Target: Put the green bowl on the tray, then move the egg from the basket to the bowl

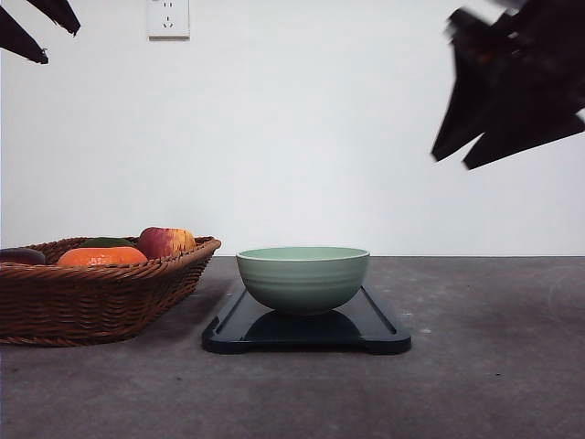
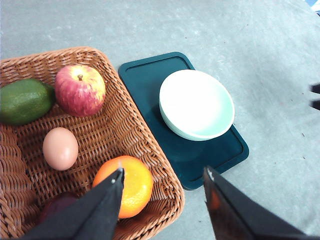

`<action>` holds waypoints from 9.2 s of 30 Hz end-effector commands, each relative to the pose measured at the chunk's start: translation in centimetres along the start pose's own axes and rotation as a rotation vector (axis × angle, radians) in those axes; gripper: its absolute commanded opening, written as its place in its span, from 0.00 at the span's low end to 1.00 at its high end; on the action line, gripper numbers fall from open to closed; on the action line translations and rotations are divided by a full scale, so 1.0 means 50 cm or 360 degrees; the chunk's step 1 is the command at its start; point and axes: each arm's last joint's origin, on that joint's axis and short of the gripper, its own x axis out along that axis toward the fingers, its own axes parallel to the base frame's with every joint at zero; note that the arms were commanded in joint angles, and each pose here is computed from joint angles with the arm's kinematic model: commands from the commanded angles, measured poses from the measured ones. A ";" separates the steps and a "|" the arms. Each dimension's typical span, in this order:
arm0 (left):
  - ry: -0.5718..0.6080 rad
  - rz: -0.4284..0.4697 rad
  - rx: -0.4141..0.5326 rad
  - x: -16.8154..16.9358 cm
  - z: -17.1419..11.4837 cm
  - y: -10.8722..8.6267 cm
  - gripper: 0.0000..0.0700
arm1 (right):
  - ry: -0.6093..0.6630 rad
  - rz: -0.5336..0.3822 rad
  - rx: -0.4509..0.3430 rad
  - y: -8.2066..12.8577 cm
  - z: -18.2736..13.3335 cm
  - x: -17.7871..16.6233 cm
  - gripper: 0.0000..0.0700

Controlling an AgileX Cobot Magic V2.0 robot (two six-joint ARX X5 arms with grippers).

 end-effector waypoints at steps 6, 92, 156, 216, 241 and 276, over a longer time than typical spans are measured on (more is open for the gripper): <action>0.0029 0.0095 -0.0118 0.000 0.010 0.003 0.44 | -0.0061 0.0015 -0.0023 0.010 -0.016 -0.047 0.35; 0.0798 0.0661 -0.0151 0.421 0.031 0.162 0.30 | -0.0122 0.0015 0.0003 0.011 -0.010 -0.055 0.35; 0.0486 -0.0012 0.0165 0.620 0.009 -0.131 0.32 | -0.0117 0.0015 0.0002 0.011 -0.011 -0.055 0.35; 0.0108 0.0117 -0.0031 0.123 -0.101 -0.084 0.49 | -0.0045 0.0009 0.0011 0.010 -0.020 -0.055 0.35; -0.0007 0.0144 -0.0125 0.092 -0.123 -0.081 0.00 | -0.0061 0.0010 0.0012 0.011 -0.018 -0.055 0.02; -0.0970 0.0881 0.0117 0.051 -0.410 0.063 0.00 | -0.0065 0.0011 0.0012 0.011 -0.017 -0.055 0.02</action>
